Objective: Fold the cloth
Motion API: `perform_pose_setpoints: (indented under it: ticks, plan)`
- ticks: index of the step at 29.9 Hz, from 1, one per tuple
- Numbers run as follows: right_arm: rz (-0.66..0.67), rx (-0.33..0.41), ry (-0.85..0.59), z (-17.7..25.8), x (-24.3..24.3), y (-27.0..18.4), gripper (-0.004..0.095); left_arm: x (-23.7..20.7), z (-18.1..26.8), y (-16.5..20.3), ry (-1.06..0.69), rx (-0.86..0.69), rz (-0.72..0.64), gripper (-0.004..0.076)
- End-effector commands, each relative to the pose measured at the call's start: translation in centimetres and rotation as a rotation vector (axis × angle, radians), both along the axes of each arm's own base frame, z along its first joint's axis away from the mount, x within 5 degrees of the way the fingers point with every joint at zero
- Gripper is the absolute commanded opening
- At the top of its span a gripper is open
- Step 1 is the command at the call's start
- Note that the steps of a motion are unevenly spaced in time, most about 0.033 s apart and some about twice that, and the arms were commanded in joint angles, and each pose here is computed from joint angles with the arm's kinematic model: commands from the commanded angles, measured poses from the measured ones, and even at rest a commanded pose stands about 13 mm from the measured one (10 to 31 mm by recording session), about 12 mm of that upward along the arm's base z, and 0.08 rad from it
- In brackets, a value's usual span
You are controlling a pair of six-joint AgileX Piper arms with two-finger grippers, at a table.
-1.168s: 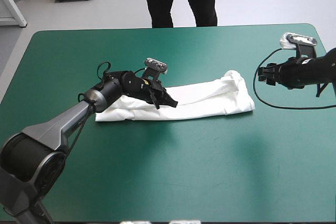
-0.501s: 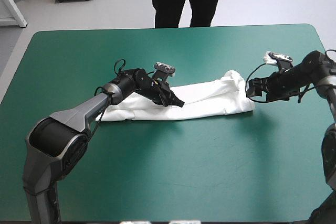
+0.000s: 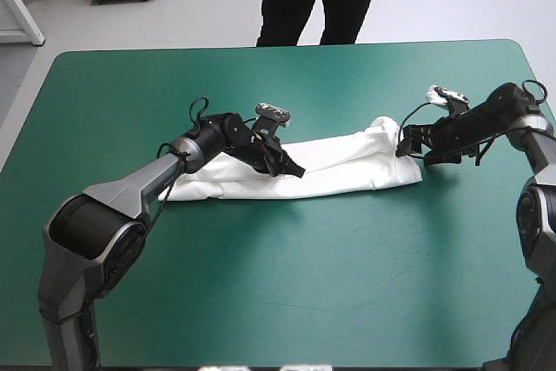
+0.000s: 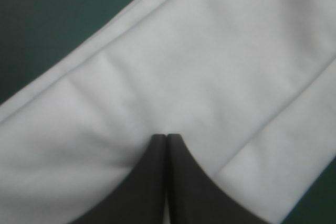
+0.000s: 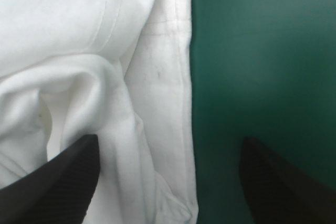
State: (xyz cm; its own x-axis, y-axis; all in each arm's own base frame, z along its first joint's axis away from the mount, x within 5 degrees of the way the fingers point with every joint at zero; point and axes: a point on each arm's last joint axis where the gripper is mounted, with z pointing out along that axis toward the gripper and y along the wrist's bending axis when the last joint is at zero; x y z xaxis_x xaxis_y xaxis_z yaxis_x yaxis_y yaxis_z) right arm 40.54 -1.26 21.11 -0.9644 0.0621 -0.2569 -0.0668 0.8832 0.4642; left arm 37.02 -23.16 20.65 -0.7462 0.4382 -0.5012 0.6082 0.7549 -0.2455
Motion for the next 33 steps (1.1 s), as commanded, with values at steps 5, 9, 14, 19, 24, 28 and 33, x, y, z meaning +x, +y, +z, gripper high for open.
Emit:
perform_pose_setpoints:
  ticks: [5,9,14,19,24,28,33]
  plan:
    - [0.084,0.047,0.054,-0.1,0.0,1.9,0.0619,-0.4,1.7,-0.2,-0.013,-0.022,-0.012,-0.0009]
    - [0.105,0.055,0.094,-1.1,0.0,2.8,0.0421,-0.4,1.7,-0.2,-0.013,-0.022,-0.012,-0.0009]
    - [0.095,0.054,0.079,-1.0,0.2,2.9,0.0106,-0.4,1.6,-0.1,-0.014,-0.018,-0.016,-0.0009]
    - [0.087,0.091,0.065,-0.4,0.5,3.2,-0.0017,-0.3,1.5,0.2,-0.016,0.007,-0.001,-0.0009]
    - [0.109,0.185,0.007,2.8,1.3,3.7,-0.0017,-0.4,1.5,0.2,-0.002,0.015,-0.017,-0.0009]
    - [0.127,0.251,-0.114,7.5,1.6,4.2,-0.0017,-0.5,1.5,0.2,0.004,0.016,-0.015,-0.0009]
    - [0.140,0.250,-0.257,12.7,0.6,4.4,-0.0017,-0.6,1.4,0.2,0.017,0.018,-0.017,-0.0009]
